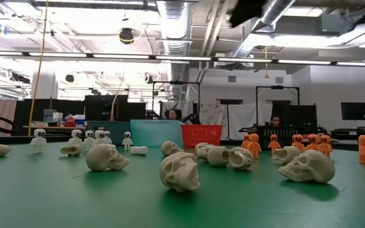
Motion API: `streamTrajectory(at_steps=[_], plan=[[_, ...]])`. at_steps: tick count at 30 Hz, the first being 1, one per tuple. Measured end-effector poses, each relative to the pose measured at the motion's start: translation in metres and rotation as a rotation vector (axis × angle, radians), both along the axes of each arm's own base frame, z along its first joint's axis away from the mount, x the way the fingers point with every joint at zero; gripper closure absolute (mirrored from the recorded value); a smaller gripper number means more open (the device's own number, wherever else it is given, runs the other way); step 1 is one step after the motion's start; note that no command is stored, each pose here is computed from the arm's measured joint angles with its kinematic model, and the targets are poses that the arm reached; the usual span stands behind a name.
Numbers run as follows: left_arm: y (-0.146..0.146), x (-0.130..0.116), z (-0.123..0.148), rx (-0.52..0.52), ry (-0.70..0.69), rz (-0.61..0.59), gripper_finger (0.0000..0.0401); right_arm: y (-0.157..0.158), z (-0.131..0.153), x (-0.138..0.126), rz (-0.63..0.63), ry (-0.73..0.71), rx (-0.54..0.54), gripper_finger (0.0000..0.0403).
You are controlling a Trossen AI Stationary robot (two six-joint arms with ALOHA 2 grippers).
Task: Sort Halloween decoration
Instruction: Put the orange skeleton toy into the black bin
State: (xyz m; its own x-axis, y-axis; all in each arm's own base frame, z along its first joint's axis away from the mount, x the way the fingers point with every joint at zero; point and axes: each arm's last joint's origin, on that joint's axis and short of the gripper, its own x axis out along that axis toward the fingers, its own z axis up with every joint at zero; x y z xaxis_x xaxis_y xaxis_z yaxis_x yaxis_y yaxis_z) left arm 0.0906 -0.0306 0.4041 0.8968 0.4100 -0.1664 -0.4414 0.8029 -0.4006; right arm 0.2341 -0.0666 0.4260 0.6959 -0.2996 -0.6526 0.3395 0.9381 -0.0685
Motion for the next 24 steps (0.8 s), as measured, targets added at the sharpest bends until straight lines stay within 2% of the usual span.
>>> streamTrajectory(at_steps=[5, 9, 12, 17, 24], plan=[[-0.001, 0.000, 0.000, -0.006, 0.004, -0.022, 0.0280, 0.045, -0.018, -0.048, -0.082, 0.020, 0.111, 0.0285], [-0.001, 0.000, 0.000, -0.005, 0.004, -0.021, 0.0280, 0.081, -0.055, -0.068, -0.163, 0.003, 0.183, 0.0285], [0.000, 0.000, 0.000, -0.004, 0.002, -0.014, 0.0280, 0.106, -0.086, -0.075, -0.198, -0.012, 0.217, 0.0285], [0.000, 0.000, 0.000, -0.001, 0.001, -0.006, 0.0280, 0.145, -0.136, -0.076, -0.188, -0.028, 0.235, 0.0285], [-0.001, 0.003, -0.001, 0.029, 0.016, 0.013, 0.0280, 0.183, -0.187, -0.081, -0.219, 0.044, 0.225, 0.0285]])
